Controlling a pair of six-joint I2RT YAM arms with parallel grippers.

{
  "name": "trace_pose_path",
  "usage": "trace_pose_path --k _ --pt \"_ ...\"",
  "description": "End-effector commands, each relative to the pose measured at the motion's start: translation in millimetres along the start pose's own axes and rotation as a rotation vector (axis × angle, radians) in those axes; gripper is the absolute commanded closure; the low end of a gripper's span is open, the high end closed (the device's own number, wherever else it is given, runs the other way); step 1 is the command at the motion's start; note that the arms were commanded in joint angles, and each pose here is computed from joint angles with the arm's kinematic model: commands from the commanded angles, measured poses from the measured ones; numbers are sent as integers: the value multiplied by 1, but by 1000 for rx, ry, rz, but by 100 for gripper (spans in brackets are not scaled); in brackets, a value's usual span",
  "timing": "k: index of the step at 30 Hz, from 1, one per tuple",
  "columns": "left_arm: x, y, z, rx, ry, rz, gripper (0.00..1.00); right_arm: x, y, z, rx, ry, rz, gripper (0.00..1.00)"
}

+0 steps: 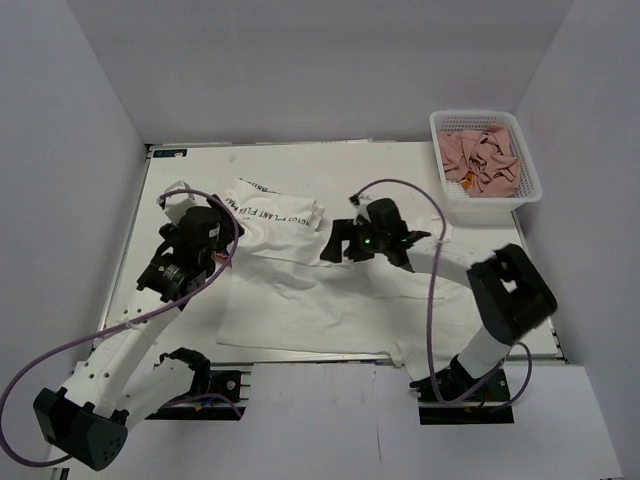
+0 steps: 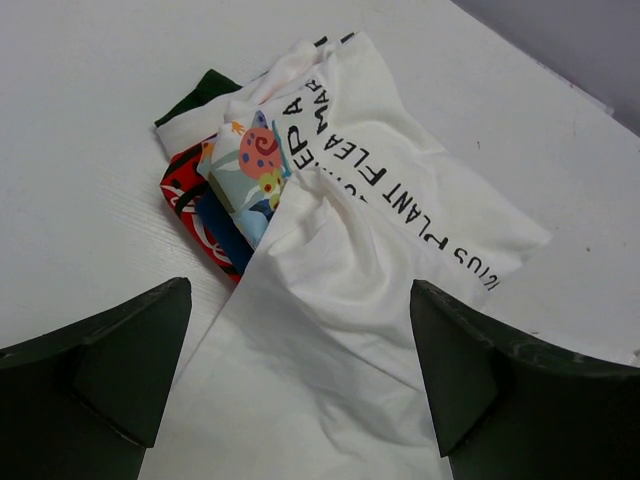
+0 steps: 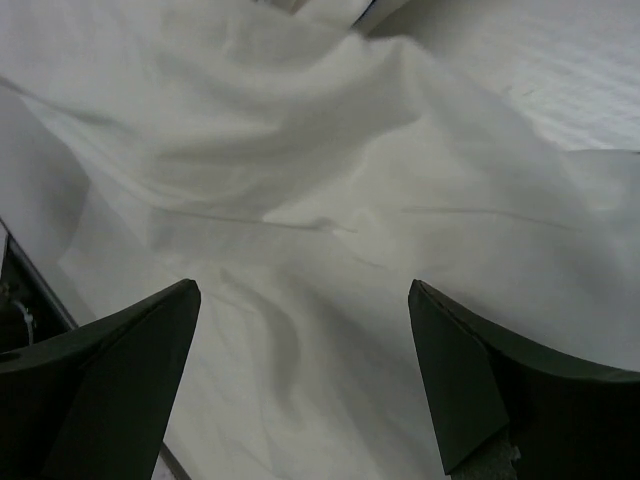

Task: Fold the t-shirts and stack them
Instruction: Put the neatly folded tshirt into the corner of the board with the left arm

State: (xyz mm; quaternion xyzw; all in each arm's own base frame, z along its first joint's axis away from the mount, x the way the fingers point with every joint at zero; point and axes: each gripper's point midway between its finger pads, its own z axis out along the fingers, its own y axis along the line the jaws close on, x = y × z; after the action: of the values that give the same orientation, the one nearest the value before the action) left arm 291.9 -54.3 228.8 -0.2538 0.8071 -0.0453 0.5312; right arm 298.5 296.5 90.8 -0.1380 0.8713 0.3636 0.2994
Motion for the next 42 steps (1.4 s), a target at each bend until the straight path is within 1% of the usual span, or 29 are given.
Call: trace_pose_path --k 1,5,8,10,11,12,13,15,16,17,19,20,21,22,23,24,27,29,31,32,35,36,38,39,41,42 --pt "-7 -18 2 69 -9 15 0 11 26 27 -88 62 -9 10" --pt "-2 -30 9 111 12 48 0 25 8 46 -16 92 -4 10" --pt "8 -37 20 120 39 71 0 52 -18 51 67 165 87 10" --pt "11 -41 25 118 56 79 0 55 -34 45 145 152 145 10" --pt "5 -46 25 124 49 74 0 56 -41 42 169 144 156 10" --pt "10 -46 30 107 71 90 0 80 -60 32 246 183 195 10" --pt "10 -48 32 106 73 102 0 77 -73 23 304 151 231 10" --pt "12 -49 37 96 86 126 0 100 -106 -6 429 168 341 10" --pt "9 -51 36 100 80 121 0 111 -112 -20 463 172 360 10" --pt "14 -52 39 100 95 139 0 101 -123 -34 476 129 415 10" --pt "13 -56 41 116 97 155 0 125 -129 -59 510 156 472 10" --pt "15 -58 44 114 100 158 0 104 -128 -72 474 69 501 10" --pt "17 -60 46 127 106 171 0 123 -131 -80 486 89 531 10" --pt "15 -64 47 142 104 193 0 123 -132 -85 483 78 542 10" --pt "19 -67 49 158 115 206 0 127 -138 -94 514 73 575 10" --pt "20 -71 53 166 121 225 0 120 -139 -105 522 24 574 10" --pt "30 -85 58 205 160 269 0 107 -160 -133 656 -87 574 10" --pt "46 -88 68 211 213 307 0 96 -159 -140 648 -118 534 10" --pt "58 -89 81 190 245 326 0 93 -155 -139 614 -116 495 10" --pt "61 -91 86 182 256 319 0 87 -143 -131 520 -108 467 10" --pt "90 -84 104 138 340 313 0 86 -134 -122 444 -86 434 10" --pt "93 -72 111 80 341 317 0 90 -136 -120 442 -69 432 10" --pt "109 -62 117 29 389 327 0 87 -133 -118 421 -71 426 10" --pt "119 -50 129 -27 410 332 0 86 -133 -116 412 -74 419 10" --pt "124 -38 142 -81 419 330 0 88 -132 -115 407 -67 422 10" --pt "132 -24 156 -136 441 321 0 88 -132 -114 402 -70 420 10"
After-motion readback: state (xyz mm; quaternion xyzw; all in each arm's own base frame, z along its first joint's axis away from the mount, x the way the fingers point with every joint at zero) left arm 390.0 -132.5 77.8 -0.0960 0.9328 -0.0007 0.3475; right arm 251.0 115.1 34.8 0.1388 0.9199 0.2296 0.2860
